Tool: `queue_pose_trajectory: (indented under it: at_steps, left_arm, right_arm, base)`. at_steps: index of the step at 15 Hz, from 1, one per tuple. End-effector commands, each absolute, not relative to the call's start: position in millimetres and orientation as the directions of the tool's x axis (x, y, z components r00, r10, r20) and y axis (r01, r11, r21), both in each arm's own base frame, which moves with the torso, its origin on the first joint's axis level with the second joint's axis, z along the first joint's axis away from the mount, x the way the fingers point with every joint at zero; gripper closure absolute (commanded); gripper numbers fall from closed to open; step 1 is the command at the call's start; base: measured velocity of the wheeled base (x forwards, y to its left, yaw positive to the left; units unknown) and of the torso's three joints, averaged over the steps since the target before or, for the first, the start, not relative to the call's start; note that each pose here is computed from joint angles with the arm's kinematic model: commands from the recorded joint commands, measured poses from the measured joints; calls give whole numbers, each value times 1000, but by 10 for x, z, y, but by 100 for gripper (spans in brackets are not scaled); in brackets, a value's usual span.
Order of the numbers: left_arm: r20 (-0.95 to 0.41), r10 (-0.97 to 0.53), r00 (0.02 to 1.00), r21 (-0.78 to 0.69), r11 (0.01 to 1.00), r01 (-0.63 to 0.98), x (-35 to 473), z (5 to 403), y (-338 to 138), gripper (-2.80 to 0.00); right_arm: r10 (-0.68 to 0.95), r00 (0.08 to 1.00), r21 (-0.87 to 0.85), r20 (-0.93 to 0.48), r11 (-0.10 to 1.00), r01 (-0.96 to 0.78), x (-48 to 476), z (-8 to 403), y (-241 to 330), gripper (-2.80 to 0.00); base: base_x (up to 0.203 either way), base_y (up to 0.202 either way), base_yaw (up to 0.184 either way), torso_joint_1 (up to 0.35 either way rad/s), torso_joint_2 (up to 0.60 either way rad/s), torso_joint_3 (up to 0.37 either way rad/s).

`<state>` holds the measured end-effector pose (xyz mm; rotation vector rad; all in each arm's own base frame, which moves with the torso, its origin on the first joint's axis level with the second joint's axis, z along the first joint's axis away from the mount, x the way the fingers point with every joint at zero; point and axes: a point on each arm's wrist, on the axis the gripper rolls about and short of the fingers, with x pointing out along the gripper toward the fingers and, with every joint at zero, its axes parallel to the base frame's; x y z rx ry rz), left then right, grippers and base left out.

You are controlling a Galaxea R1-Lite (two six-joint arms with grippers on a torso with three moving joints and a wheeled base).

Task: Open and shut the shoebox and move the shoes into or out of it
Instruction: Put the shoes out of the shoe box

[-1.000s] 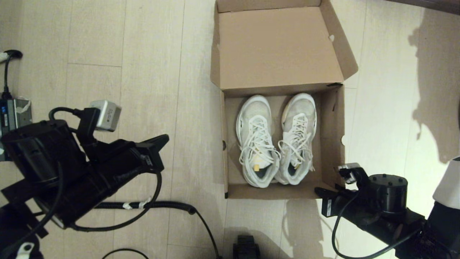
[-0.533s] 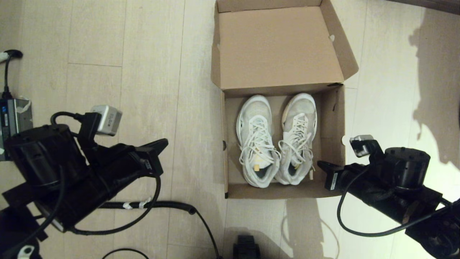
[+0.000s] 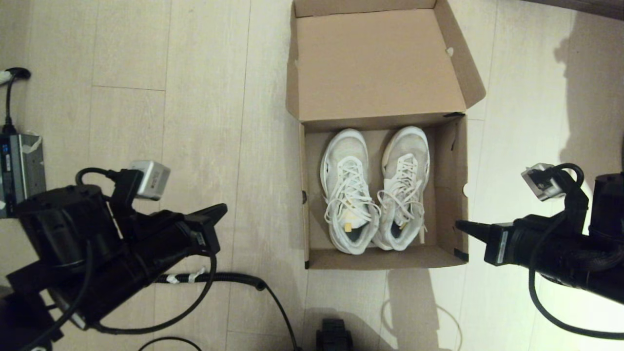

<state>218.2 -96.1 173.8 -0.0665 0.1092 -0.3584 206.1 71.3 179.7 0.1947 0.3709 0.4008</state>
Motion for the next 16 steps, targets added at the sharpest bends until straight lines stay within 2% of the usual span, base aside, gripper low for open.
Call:
queue_pose_trajectory:
  at_steps: [1, 5, 8, 12, 16]
  left_arm:
    - [-106, -349, 931, -83, 936, 342, 2241, 1701, -983, 0]
    - [-116, -326, 938, -77, 945, 319, 2341, 1667, -960, 0]
    - [-117, -321, 940, -78, 946, 314, 2404, 1641, -972, 0]
    - [-116, -314, 942, -81, 949, 306, 2420, 1625, -957, 0]
    - [-121, -310, 943, -85, 950, 301, 2385, 1612, -934, 0]
  right_arm:
    - [442, 843, 271, -306, 889, -368, 2073, 1820, 766, -280]
    - [452, 836, 234, -311, 889, -393, 2449, 1455, 1064, -280]
    - [439, 876, 152, -201, 897, -415, 2646, 1278, 1326, -280]
    - [489, 859, 141, -152, 871, -471, 2602, 1342, 1533, -280]
    - [500, 845, 114, -188, 866, -487, 2580, 1233, 1673, -280]
  base:
    - [0, 0, 0, 0, 0, 0]
    - [0, 0, 0, 0, 0, 0]
    - [0, 0, 0, 0, 0, 0]
    - [0, 0, 0, 0, 0, 0]
    - [0, 0, 0, 0, 0, 0]
